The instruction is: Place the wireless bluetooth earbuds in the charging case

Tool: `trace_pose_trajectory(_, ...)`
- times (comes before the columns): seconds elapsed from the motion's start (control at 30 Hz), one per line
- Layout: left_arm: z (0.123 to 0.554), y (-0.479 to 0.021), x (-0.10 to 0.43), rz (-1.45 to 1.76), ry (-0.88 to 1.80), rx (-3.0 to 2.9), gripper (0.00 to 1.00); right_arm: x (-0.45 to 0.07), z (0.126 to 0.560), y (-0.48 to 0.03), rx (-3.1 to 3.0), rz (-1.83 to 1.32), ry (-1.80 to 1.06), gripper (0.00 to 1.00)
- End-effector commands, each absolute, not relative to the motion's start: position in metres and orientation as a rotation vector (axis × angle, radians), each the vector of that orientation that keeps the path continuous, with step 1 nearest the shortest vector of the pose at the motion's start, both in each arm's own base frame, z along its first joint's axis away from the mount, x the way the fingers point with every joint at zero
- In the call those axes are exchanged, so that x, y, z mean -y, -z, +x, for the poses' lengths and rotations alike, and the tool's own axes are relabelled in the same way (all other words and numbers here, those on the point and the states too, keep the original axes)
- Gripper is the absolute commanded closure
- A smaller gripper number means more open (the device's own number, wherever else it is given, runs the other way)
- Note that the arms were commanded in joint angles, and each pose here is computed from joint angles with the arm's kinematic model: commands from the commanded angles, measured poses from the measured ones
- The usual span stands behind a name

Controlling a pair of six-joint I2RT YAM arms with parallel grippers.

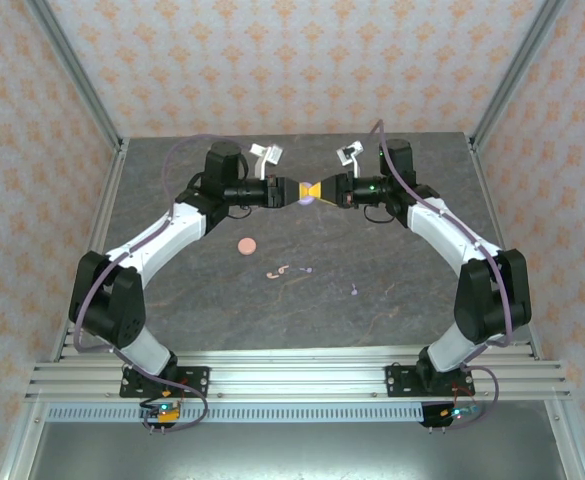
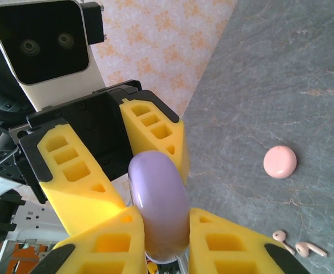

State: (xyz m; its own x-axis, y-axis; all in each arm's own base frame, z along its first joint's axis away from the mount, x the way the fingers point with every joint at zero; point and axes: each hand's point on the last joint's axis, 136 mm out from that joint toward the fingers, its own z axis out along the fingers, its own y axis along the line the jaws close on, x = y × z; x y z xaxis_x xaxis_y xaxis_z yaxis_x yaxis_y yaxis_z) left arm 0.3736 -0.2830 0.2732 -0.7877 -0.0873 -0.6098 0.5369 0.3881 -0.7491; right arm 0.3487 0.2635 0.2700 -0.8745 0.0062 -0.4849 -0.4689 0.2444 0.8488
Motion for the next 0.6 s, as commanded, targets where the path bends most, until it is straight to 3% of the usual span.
trace_pose_trajectory(0.0, 0.3553, -0.2985, 0.2881, 0.473, 1.448, -2.008, 0.64, -0.2631, 0.3549, -0.2875, -2.063, -0.438, -1.639, 0.81)
trace_pose_trajectory(0.27, 0.3566, -0.2980, 0.2892, 0.456, 1.466, -2.001, 0.57, -0.2623, 0.3549, -0.2900, -2.064, -0.429, -1.630, 0.81)
trace_pose_trajectory(0.57, 0.3560, -0.2941, 0.2876, 0.442, 1.452, -2.012, 0.59, -0.2631, 0.3571, -0.2921, -2.063, -0.420, -1.628, 0.81)
